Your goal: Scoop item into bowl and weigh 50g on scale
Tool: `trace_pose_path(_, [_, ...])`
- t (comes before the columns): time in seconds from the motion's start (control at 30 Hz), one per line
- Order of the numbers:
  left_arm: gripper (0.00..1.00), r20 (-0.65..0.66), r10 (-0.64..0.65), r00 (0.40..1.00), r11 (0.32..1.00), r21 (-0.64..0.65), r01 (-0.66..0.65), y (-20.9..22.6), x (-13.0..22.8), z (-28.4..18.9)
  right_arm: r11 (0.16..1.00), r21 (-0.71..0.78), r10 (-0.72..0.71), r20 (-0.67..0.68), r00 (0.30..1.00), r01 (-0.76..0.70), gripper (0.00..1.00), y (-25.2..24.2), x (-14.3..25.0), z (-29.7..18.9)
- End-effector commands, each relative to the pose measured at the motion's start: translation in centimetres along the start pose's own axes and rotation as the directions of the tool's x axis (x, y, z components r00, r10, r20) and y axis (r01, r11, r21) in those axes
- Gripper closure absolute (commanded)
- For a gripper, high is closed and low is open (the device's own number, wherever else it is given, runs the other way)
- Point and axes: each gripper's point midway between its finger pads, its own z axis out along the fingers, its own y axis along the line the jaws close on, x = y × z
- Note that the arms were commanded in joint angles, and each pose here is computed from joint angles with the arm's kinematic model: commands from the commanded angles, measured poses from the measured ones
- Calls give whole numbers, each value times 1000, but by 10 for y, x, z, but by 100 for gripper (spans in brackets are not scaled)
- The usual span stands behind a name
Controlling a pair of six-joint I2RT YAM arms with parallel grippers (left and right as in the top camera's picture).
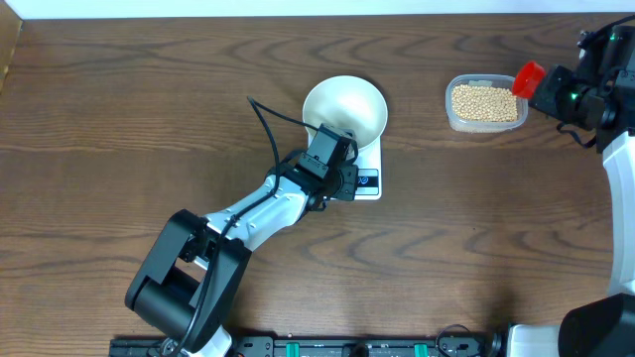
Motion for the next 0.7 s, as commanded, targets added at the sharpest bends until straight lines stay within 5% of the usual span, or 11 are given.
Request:
trace_pose_path(0.0, [93,-6,45,999,999,-14,-45,2,3,5,999,-28,-26,3,1000,26,99,7,-3,-1])
trace_pose_path(0.67, [93,-39,46,998,999,-17,-47,5,14,23,999,-26,-28,-1,1000,28,99,6,-2,-1])
